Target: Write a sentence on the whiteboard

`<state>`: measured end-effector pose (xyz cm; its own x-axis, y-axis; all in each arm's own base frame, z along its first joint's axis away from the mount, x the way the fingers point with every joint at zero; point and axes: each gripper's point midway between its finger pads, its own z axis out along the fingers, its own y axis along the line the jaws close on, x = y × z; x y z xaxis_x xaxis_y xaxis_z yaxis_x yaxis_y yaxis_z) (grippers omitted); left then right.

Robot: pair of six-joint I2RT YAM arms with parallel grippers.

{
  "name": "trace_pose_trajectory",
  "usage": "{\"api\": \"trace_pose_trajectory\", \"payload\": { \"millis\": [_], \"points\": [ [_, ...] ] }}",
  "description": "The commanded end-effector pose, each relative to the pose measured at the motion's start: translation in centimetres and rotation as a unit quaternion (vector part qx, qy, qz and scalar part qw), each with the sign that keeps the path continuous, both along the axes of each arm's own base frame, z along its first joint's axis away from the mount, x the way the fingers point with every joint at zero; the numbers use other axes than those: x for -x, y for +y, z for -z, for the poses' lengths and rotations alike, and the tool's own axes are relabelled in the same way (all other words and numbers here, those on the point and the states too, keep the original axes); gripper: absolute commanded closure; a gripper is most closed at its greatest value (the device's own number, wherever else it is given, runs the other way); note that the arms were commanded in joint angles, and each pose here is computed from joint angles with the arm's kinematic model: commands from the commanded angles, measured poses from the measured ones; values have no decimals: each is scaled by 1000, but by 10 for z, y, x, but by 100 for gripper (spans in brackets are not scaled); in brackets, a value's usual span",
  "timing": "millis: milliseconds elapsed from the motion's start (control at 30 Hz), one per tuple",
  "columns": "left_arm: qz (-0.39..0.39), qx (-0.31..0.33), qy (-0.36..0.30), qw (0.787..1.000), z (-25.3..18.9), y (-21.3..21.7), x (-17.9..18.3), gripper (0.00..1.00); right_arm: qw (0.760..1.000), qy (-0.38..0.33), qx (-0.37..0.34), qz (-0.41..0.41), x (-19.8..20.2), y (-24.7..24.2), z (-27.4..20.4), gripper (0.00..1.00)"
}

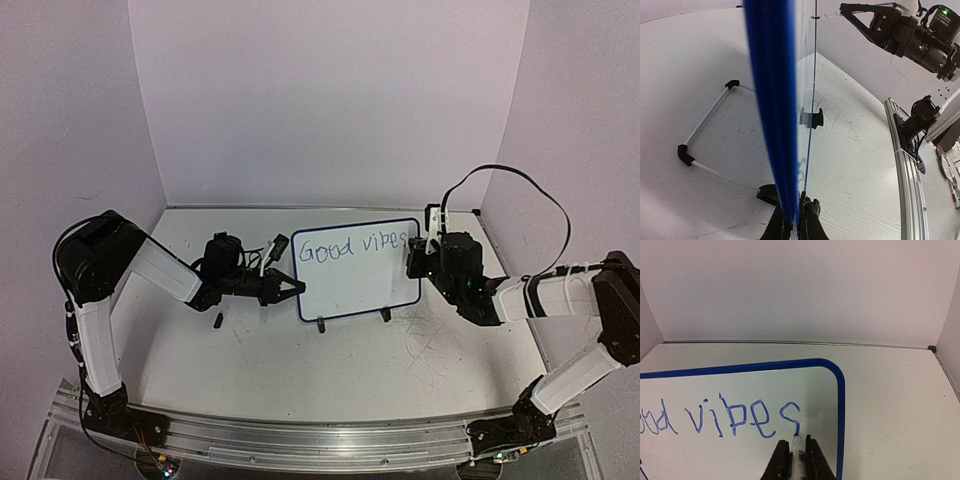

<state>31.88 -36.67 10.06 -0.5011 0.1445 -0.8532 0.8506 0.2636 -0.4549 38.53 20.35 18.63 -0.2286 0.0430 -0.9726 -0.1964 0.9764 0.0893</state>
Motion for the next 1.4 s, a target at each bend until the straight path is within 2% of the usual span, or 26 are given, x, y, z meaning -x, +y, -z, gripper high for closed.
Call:
{"api": "trace_pose_trajectory", "payload": {
  "millis": [0,400,633,900,1067,1233,1367],
  "points": [
    [-42,-20,-40,998,-5,9,-19,100,1000,-12,-17,-15,-7,13,-14,100],
    [-45,-20,-33,998,-3,9,-20,100,999,-24,-28,-26,-7,19,-28,100],
    [-90,-29,-22,995,1,14,-33,100,995,-35,-83,-44,43,-10,-69,100],
    [-93,-24,4,995,6,12,-35,100,992,6,-29,-121,71,1,-45,100],
    [-88,-22,8,996,4,11,-33,100,985,16,-14,-169,71,29,-49,100],
    [-89,-23,9,996,6,10,-33,100,979,16,34,-199,62,53,-53,100],
    [-89,-26,8,996,9,10,-34,100,974,17,37,-224,56,71,-51,100]
  ]
}}
